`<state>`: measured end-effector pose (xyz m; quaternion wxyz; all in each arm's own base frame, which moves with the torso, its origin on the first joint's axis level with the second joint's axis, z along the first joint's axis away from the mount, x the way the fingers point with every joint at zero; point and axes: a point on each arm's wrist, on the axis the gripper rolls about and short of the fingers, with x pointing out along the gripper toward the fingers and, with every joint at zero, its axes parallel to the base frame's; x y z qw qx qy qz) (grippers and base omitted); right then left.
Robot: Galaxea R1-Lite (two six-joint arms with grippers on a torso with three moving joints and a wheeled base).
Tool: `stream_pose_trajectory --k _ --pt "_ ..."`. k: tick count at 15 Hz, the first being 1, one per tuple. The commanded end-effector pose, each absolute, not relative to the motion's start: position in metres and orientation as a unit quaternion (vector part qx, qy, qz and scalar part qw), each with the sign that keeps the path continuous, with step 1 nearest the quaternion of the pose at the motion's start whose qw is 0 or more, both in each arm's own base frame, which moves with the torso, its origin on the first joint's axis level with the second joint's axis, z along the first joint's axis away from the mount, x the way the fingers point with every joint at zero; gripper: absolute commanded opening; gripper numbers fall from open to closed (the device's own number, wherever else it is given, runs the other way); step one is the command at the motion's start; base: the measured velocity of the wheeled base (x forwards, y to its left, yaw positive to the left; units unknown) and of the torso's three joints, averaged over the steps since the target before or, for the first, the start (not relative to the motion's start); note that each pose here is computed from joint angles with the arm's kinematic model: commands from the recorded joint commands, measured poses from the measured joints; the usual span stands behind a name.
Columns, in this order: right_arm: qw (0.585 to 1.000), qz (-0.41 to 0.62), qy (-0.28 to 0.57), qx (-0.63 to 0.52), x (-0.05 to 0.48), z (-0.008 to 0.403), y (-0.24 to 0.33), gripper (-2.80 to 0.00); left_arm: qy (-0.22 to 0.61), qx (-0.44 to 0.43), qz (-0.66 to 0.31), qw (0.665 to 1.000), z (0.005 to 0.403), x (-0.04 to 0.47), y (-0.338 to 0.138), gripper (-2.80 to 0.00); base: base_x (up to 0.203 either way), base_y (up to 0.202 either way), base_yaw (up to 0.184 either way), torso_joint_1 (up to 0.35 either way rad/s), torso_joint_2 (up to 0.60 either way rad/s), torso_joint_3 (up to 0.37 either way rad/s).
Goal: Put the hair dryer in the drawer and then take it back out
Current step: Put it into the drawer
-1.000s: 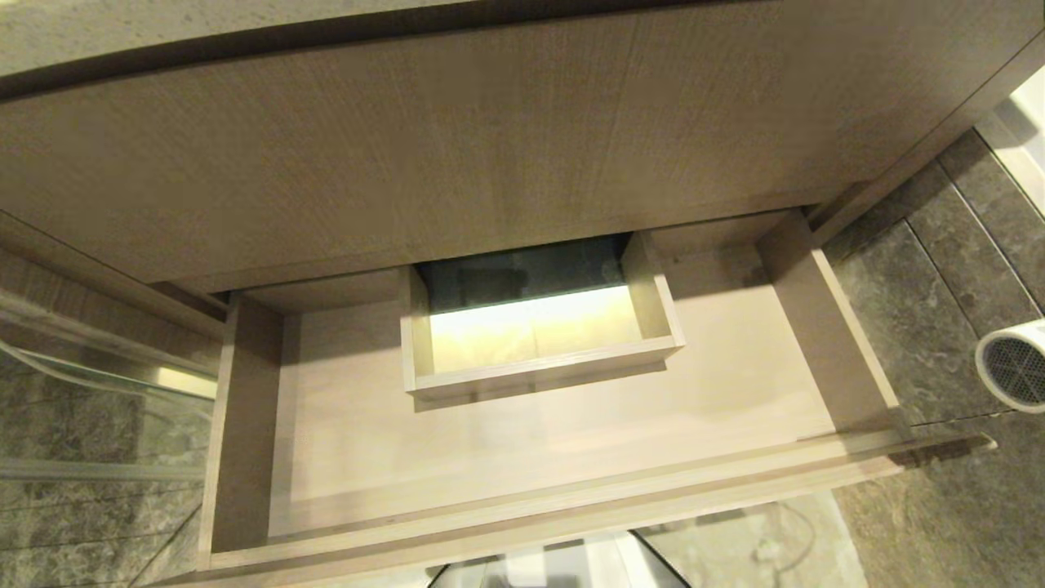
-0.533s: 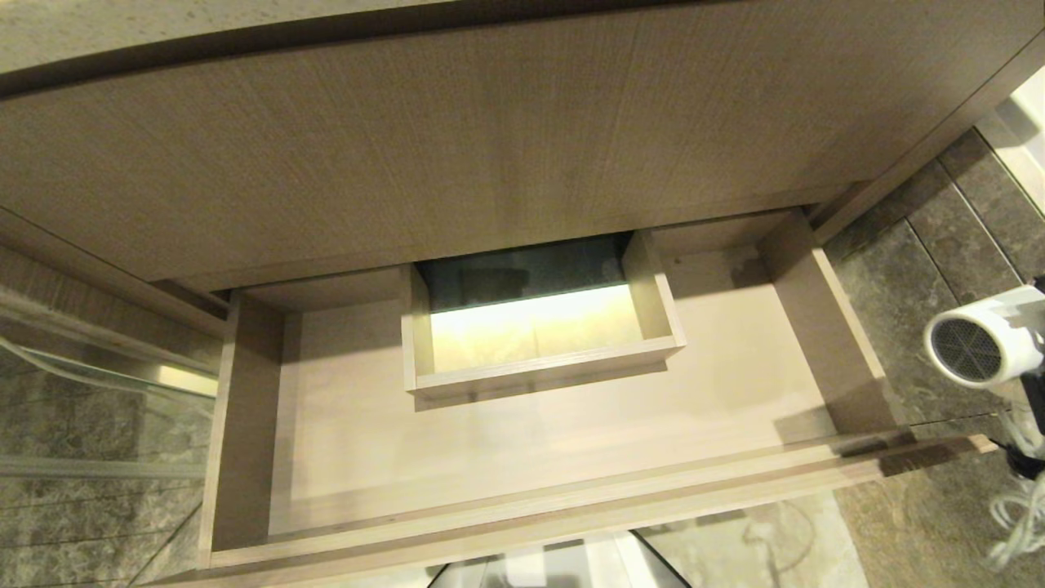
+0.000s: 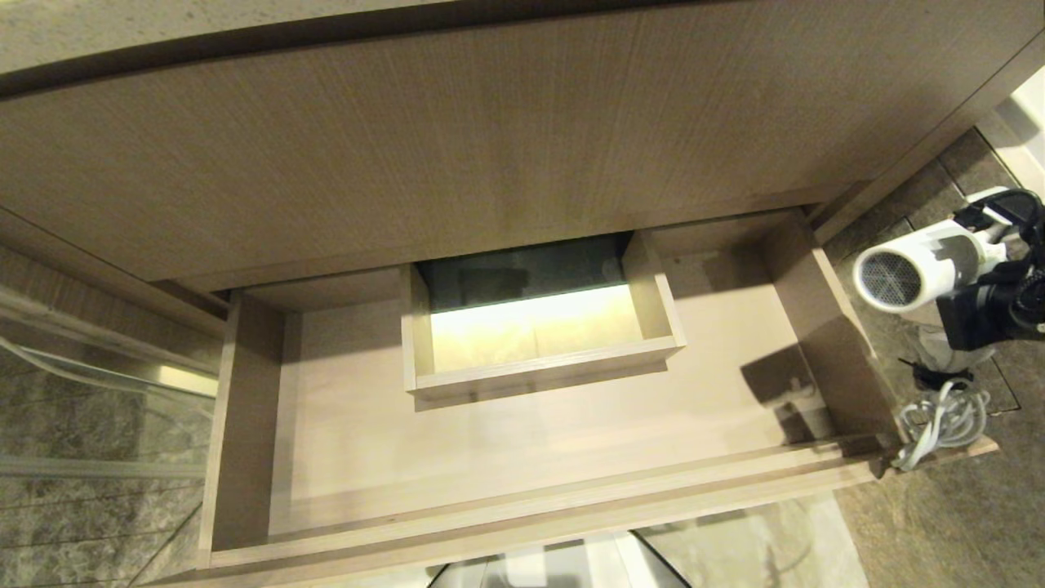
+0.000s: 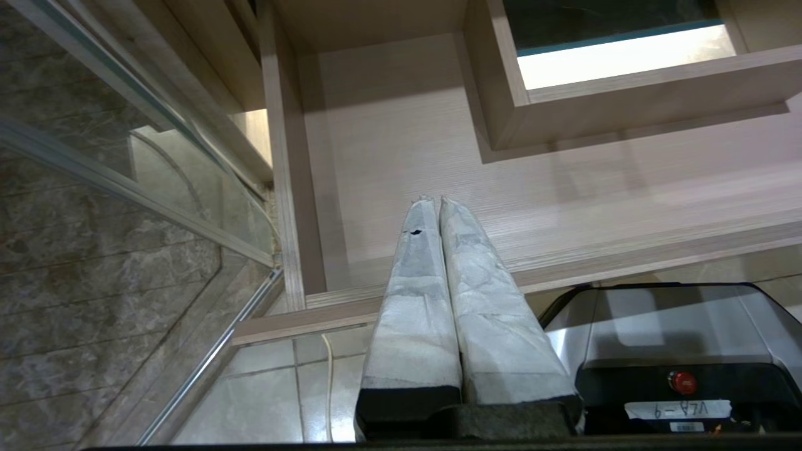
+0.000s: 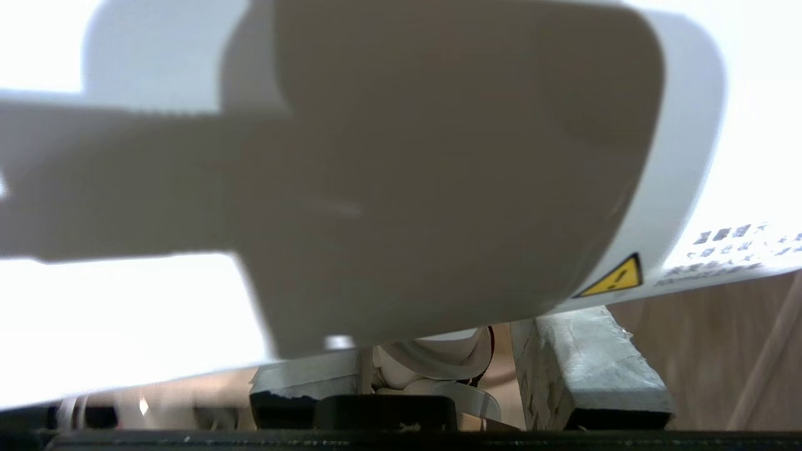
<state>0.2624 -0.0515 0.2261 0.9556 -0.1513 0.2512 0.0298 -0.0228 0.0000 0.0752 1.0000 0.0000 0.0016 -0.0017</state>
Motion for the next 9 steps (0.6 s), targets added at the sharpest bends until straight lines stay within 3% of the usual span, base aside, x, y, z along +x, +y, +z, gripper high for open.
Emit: stream_pose_trajectory --k 1,9 --pt "0.951 0.045 0.266 -0.151 0.298 0.214 -0.052 -2.8 0.002 0.0 -0.002 1.0 0.075 -0.023 0.0 -2.8 0.0 0.0 0.0 0.0 0.0 0.0" --pt "0.944 0.072 0.286 -0.148 0.37 0.183 -0.047 -2.8 0.002 0.0 -0.002 1.0 0.075 -0.023 0.0 -2.8 0.0 0.0 0.0 0.0 0.0 0.0"
